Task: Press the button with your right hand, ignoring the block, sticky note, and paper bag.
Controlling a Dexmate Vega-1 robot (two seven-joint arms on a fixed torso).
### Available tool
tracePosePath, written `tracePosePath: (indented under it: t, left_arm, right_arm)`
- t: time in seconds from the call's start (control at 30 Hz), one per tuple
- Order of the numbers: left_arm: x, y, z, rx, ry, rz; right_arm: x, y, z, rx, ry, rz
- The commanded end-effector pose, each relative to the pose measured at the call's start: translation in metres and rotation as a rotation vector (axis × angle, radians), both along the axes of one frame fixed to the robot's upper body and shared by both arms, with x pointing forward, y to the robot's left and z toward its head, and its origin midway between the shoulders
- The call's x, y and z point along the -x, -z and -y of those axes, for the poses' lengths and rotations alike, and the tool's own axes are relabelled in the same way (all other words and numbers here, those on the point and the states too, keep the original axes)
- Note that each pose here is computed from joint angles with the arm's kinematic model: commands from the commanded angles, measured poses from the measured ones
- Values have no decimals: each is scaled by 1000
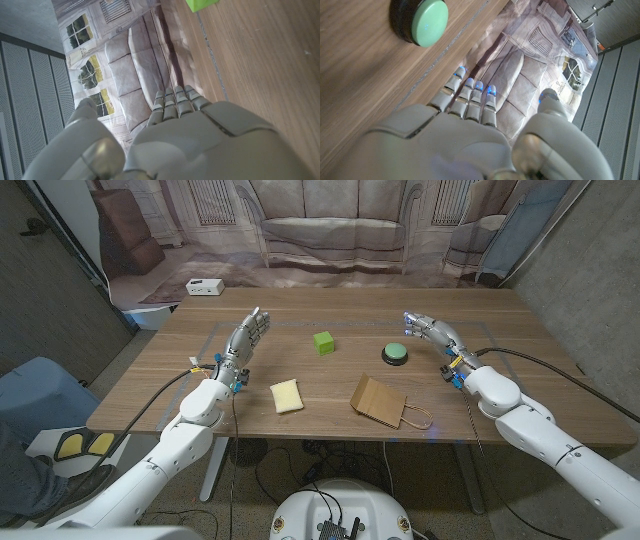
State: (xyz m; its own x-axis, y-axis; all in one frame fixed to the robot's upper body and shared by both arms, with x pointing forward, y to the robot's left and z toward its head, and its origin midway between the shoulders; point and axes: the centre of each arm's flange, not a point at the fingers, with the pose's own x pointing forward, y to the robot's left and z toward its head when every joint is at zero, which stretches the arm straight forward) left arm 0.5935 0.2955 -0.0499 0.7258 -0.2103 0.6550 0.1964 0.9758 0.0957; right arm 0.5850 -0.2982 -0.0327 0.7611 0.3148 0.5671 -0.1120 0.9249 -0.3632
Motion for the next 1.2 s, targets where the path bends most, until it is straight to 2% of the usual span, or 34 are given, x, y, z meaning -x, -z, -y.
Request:
tracePosePath:
  t: [0.03, 0.23, 0.57, 0.83, 1.2]
  left_arm:
    - [3, -1, -1, -7, 5, 3]
    - [5, -2, -5, -10, 4, 5]
    - [4, -3, -3, -15, 9, -5]
    - [3, -4, 1, -21, 12, -9]
    - [3, -7, 5, -34, 18, 1]
  right_arm:
    - [-5, 10, 9, -166, -95, -19]
    - [-5, 11, 12, -191, -88, -8]
    - [-11, 15, 18, -261, -101, -22]
    - [-14, 16, 20, -269, -105, -32]
    - [-19, 23, 23, -286, -99, -44]
